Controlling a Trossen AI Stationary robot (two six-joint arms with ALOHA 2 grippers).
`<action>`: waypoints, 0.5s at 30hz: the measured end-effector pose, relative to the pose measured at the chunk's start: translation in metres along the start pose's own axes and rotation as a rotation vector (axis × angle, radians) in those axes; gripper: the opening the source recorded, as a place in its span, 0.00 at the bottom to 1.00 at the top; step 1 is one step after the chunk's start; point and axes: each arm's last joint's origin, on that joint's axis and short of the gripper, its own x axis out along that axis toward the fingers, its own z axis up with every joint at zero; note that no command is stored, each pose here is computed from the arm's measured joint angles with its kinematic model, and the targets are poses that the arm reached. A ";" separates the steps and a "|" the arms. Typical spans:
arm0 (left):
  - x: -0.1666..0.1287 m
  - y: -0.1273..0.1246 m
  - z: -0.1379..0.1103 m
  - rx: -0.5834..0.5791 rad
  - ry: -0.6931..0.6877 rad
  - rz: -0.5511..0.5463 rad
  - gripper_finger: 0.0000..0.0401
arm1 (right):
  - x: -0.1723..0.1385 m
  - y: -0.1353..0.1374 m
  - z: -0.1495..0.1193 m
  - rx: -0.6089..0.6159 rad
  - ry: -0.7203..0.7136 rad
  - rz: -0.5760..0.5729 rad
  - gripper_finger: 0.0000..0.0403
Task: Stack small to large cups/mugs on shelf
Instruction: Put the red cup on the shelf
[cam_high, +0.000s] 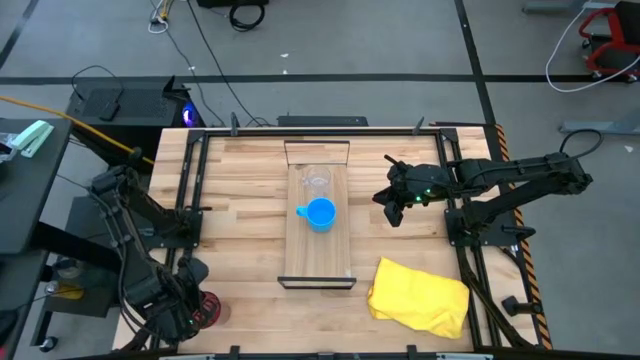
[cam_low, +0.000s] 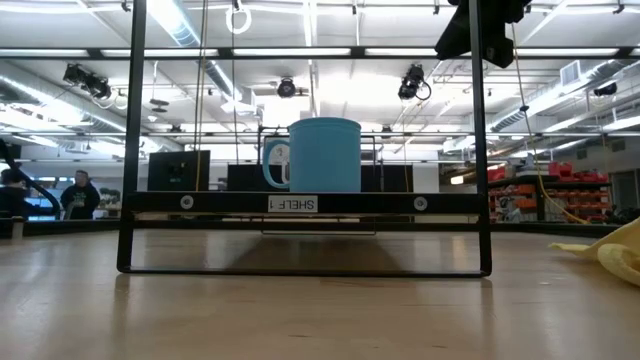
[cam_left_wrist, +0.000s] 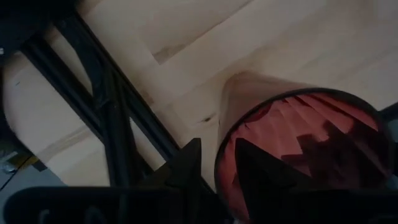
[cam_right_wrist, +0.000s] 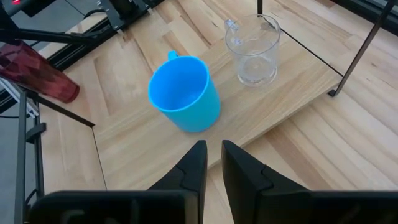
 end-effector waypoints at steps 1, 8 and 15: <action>0.005 0.000 0.000 -0.001 0.003 -0.002 0.27 | 0.000 0.000 0.000 0.000 0.000 0.000 0.14; 0.024 0.001 -0.002 -0.033 0.045 0.025 0.26 | 0.000 0.001 -0.001 -0.005 0.003 0.005 0.14; 0.024 0.000 0.000 -0.036 0.035 0.019 0.17 | 0.000 0.001 -0.001 -0.005 0.003 0.005 0.14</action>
